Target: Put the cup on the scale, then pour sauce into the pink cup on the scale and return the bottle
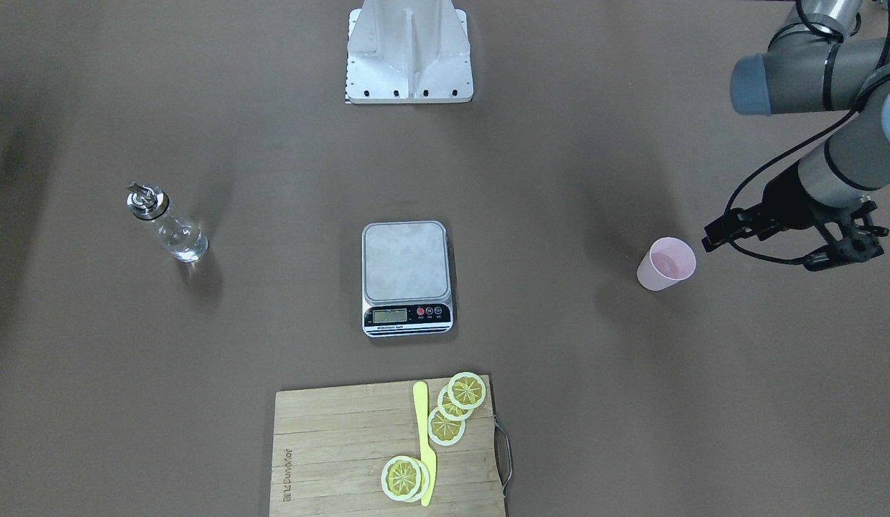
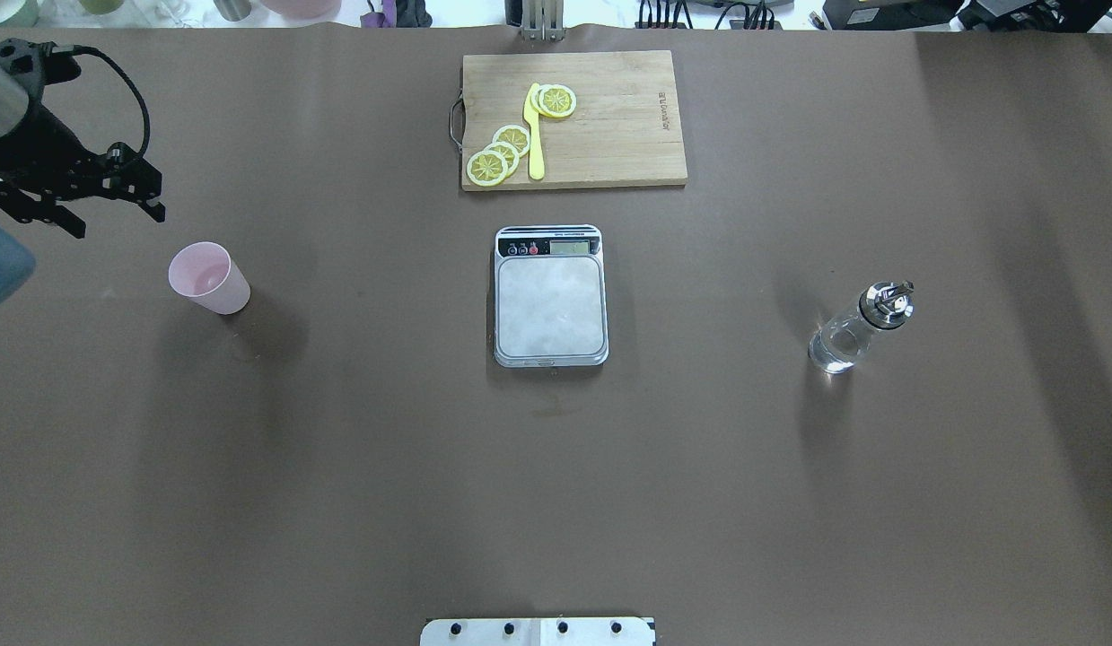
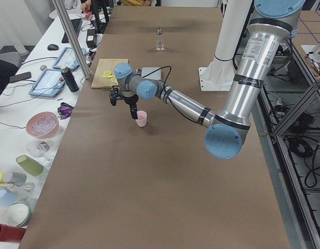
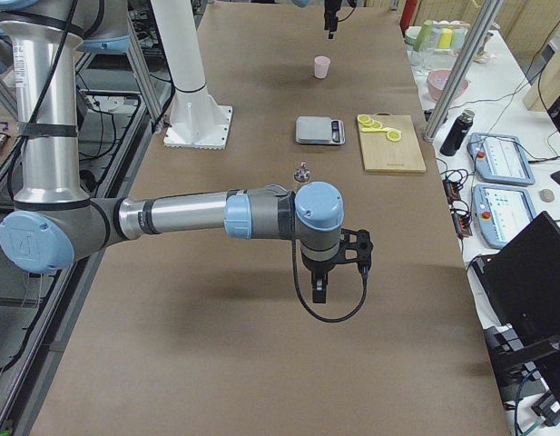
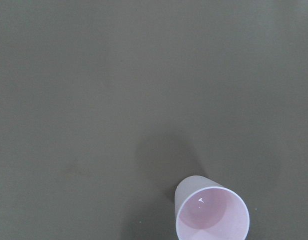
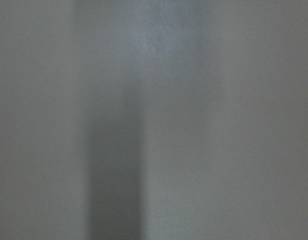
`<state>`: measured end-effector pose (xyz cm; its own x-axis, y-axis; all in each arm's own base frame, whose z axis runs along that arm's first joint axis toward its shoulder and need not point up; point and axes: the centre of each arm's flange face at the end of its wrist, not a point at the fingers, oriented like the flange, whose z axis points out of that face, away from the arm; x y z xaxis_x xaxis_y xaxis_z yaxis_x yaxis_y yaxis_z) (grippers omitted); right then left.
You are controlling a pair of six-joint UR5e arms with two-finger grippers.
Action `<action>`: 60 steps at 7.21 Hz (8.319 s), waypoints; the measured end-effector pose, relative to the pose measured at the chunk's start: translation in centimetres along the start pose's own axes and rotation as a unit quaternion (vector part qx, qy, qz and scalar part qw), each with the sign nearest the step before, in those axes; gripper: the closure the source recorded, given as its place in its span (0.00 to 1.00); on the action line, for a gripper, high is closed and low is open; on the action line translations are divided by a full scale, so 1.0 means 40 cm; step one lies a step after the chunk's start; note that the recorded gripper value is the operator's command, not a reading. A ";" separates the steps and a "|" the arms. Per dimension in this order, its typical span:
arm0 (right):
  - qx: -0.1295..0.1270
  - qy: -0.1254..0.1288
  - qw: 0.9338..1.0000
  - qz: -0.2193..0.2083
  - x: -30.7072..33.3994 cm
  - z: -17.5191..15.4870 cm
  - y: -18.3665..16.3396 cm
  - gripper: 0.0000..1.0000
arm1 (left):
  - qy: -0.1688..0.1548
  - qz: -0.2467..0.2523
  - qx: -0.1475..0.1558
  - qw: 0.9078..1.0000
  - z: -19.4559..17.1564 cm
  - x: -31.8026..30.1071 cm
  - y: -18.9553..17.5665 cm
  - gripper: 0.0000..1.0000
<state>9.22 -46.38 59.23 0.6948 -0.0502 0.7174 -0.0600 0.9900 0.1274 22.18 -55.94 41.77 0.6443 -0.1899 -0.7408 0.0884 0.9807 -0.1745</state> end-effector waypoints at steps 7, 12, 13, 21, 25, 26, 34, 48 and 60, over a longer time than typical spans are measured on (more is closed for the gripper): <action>0.034 -0.039 0.996 -0.073 -0.032 0.071 0.097 0.00 | -0.004 0.005 0.001 1.000 0.110 0.013 -0.004 0.08; 0.030 -0.053 0.994 -0.093 -0.102 0.117 0.087 0.00 | -0.017 0.012 0.003 1.000 0.147 0.020 0.012 0.21; 0.035 -0.059 0.992 -0.106 -0.137 0.136 0.083 0.00 | -0.015 0.016 0.003 1.000 0.159 0.012 0.015 0.21; 0.127 -0.139 0.949 -0.252 -0.247 0.314 0.166 0.00 | -0.009 0.014 -0.002 1.000 0.210 0.010 0.048 0.58; 0.207 -0.159 0.900 -0.350 -0.369 0.378 0.110 0.00 | -0.008 0.017 -0.002 1.000 0.216 0.011 0.046 0.84; 0.217 -0.171 0.889 -0.366 -0.408 0.396 0.096 0.00 | -0.010 0.016 -0.003 1.000 0.222 0.010 0.044 0.91; 0.238 -0.249 0.866 -0.362 -0.633 0.522 0.174 0.00 | -0.006 0.013 -0.005 1.000 0.111 0.154 0.067 1.00; 0.277 -0.273 0.851 -0.352 -0.762 0.583 0.197 0.25 | 0.008 -0.177 -0.057 0.982 0.028 1.048 0.265 1.00; 0.301 -0.222 0.847 -0.377 -0.825 0.535 0.057 0.64 | 0.017 -0.152 -0.036 0.988 0.145 1.099 0.290 1.00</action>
<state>-29.18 -45.30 50.51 0.3677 -0.8158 0.4465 -0.1658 0.4149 0.8946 55.95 -52.64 10.93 0.5702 -0.4784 -0.6678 0.2197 0.8721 -0.4371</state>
